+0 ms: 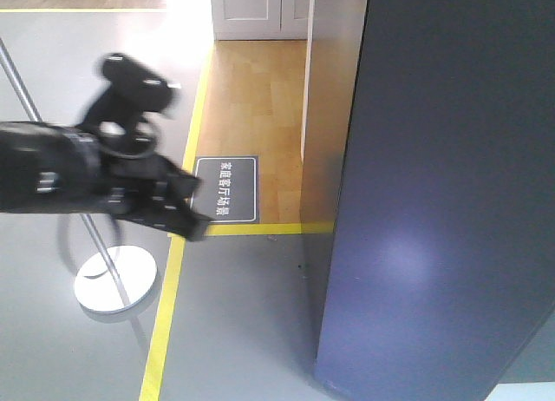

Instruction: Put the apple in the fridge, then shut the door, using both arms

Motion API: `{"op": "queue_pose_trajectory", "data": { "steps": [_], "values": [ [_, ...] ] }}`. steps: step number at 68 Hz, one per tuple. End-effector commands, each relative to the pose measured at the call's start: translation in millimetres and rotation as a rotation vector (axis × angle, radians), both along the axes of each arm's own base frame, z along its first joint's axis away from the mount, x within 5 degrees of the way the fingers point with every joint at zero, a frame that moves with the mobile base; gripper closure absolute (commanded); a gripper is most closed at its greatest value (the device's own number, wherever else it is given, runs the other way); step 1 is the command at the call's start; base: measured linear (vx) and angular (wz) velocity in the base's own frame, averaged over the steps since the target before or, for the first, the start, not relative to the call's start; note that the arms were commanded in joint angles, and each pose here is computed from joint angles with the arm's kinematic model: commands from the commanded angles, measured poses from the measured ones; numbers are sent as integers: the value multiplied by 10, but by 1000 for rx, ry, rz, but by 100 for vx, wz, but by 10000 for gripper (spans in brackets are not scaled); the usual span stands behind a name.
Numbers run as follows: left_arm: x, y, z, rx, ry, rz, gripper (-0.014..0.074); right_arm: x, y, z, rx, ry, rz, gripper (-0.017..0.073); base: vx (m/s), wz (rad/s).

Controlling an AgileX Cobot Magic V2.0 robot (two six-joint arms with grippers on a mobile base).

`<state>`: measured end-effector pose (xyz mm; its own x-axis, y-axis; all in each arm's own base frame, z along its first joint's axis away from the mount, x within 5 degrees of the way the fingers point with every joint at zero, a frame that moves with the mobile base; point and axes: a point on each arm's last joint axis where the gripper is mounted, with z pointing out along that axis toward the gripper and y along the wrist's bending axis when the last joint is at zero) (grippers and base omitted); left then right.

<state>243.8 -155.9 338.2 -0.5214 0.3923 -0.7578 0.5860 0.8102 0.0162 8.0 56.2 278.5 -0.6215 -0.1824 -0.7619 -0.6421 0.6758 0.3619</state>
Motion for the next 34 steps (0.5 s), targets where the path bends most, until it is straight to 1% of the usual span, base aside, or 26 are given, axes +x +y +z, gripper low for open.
{"op": "queue_pose_trajectory", "data": {
  "steps": [1, 5, 12, 17, 23, 27, 30, 34],
  "values": [
    [-100, 233, 244, -68, -127, 52, 600, 32, 16, 100, 44, -41, -16, 11, 0, 0],
    [-166, 342, 209, -51, -146, 62, 600, 31, 16, 100, 45, -41, -14, 11, 0, 0],
    [-318, 499, 150, -57, -169, 90, 600, 27, 23, 106, 56, -38, -11, 11, 0, 0],
    [-418, 573, 76, -47, -174, 97, 600, 20, 30, 111, 66, -31, -4, 11, 0, 0],
    [-510, 629, 37, -32, -192, 95, 600, 19, 35, 117, 75, -32, -3, 11, 0, 0],
    [-548, 648, 36, -35, -204, 95, 600, 27, 29, 116, 65, -46, -5, 11, 0, 0],
    [-559, 653, 47, -37, -208, 95, 600, 43, 15, 111, 50, -58, -21, 13, 0, 0],
    [-556, 652, 56, -41, -215, 96, 600, 85, -13, 114, 37, -81, -69, 22, 0, 0]
  ]
}}
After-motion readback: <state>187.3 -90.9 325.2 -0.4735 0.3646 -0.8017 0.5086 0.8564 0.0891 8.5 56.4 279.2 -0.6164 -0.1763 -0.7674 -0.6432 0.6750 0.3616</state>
